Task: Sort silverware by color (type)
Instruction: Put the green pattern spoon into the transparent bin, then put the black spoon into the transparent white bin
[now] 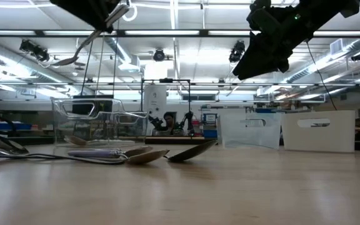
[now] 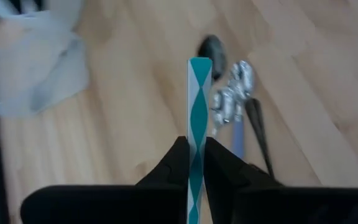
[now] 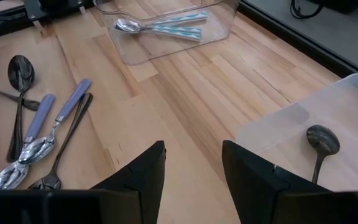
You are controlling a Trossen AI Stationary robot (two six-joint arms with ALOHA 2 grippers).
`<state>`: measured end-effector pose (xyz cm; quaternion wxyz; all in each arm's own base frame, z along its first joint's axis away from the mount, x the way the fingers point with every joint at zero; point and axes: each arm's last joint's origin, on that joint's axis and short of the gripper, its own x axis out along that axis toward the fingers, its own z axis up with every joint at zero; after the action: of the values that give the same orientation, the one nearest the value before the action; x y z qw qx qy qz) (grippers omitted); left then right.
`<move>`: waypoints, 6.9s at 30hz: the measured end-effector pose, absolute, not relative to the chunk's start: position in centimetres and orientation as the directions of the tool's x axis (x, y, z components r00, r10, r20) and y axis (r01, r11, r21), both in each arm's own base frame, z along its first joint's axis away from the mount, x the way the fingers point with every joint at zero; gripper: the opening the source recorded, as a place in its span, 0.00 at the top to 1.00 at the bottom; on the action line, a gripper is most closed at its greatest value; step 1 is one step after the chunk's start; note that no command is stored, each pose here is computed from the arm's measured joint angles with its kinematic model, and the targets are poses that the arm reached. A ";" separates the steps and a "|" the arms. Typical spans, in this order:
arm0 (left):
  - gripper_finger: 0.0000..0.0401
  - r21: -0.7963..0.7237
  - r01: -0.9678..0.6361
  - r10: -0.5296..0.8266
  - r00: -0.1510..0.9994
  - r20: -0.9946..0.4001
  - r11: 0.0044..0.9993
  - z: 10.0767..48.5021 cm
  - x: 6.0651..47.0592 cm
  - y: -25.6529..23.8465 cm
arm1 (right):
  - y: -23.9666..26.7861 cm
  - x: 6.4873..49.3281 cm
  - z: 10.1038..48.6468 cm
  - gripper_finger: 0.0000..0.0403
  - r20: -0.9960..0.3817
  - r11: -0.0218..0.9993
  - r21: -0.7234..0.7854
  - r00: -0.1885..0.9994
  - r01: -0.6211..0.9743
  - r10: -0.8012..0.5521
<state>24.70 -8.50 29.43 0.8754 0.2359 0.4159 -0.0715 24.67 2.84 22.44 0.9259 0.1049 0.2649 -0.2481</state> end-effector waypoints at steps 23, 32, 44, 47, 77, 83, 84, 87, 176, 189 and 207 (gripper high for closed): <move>0.92 0.187 -0.295 0.349 0.795 -0.496 0.937 35.7 21.5 1.8 | 3.4 24.7 22.6 0.58 -0.528 0.865 0.080 0.757 0.496 -0.385; 0.91 0.072 -0.518 0.488 0.737 -0.468 0.852 35.3 21.4 8.8 | 4.0 24.6 22.6 0.58 -0.520 0.868 0.071 0.761 0.492 -0.388; 0.91 0.017 -0.548 0.462 0.687 -0.561 0.836 32.0 21.8 12.2 | 4.2 24.6 22.6 0.58 -0.519 0.870 0.073 0.764 0.487 -0.384; 0.91 0.022 -0.544 0.460 0.687 -0.562 0.839 31.9 21.8 12.2 | 4.2 24.6 22.6 0.58 -0.519 0.870 0.075 0.764 0.487 -0.383; 0.91 -0.056 -0.607 0.455 0.650 -0.609 0.793 23.2 19.7 14.0 | 4.4 24.6 22.6 0.58 -0.516 0.870 0.079 0.766 0.487 -0.383; 0.91 -0.059 -0.626 0.430 0.598 -0.676 0.778 20.7 19.8 14.5 | 4.4 24.6 22.7 0.58 -0.513 0.872 0.076 0.769 0.484 -0.382; 0.91 -0.059 -0.627 0.423 0.589 -0.688 0.777 20.3 19.9 14.6 | 4.4 24.6 22.7 0.58 -0.513 0.872 0.076 0.769 0.484 -0.382; 0.91 -0.062 -0.633 0.403 0.563 -0.721 0.772 19.3 20.3 14.8 | 4.4 24.6 22.7 0.58 -0.513 0.872 0.076 0.769 0.483 -0.382; 0.58 -0.057 -0.275 0.148 0.668 -0.729 0.960 27.2 23.4 -0.4 | 4.5 24.8 22.9 0.58 -0.487 0.878 0.079 0.786 0.472 -0.379; 0.58 -0.040 -0.164 0.057 0.546 -0.836 0.986 24.7 23.7 -4.2 | 4.5 24.8 23.0 0.58 -0.486 0.880 0.074 0.787 0.469 -0.379; 0.59 0.006 0.042 -0.010 0.351 -0.936 0.999 19.0 25.0 -10.0 | 4.5 24.7 22.8 0.58 -0.504 0.881 0.059 0.776 0.469 -0.379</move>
<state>25.05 -9.97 19.03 0.8216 0.0143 0.5696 -0.0157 24.65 4.45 22.76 0.9380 0.0911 0.2467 -0.2260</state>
